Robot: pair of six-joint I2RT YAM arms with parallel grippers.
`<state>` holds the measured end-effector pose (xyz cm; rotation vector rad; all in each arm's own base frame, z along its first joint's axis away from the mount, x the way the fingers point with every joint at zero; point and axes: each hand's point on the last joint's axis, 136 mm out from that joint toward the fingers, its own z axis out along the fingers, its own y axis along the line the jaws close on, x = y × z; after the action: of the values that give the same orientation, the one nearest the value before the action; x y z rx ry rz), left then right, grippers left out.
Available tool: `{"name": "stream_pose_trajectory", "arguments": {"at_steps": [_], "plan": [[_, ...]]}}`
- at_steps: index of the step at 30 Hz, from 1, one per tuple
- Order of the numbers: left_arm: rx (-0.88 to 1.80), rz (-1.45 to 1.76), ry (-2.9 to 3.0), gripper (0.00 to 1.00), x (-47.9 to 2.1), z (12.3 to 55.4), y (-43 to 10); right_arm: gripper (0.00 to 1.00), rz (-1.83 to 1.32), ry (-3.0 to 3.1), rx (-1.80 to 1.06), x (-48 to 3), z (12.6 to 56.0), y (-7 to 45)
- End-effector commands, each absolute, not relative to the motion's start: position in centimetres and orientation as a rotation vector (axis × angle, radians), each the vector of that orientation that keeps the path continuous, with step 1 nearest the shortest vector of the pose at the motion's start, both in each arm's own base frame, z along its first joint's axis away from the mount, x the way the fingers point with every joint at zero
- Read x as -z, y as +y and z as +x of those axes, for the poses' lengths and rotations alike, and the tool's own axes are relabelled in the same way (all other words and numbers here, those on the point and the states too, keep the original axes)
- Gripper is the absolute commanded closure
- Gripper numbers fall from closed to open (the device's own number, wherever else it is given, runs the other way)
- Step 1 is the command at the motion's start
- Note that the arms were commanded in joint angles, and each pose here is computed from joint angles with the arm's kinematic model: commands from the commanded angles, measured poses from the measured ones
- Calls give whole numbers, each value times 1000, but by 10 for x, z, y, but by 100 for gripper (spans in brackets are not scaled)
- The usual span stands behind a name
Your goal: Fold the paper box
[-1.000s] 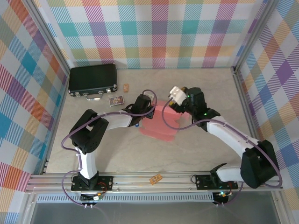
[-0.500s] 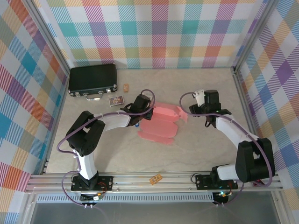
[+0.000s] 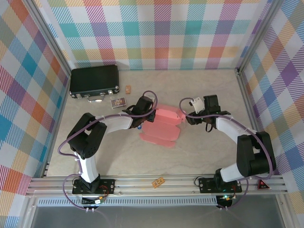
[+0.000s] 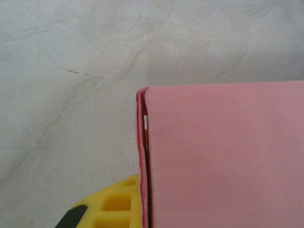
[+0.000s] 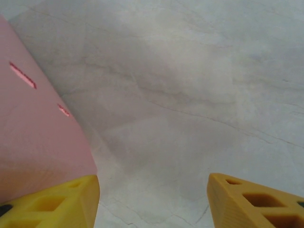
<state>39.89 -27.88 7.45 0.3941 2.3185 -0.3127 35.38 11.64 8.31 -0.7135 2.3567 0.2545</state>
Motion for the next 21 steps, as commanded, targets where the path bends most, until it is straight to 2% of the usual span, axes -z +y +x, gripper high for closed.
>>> {"name": "stream_pose_trajectory", "arguments": {"at_steps": [1,21], "plan": [[305,373,2352,91,-79,393,-278,39,-793,2368,-342,-81,345,135],[309,412,2364,91,-75,386,-292,43,-861,2327,-493,-87,354,183]]}}
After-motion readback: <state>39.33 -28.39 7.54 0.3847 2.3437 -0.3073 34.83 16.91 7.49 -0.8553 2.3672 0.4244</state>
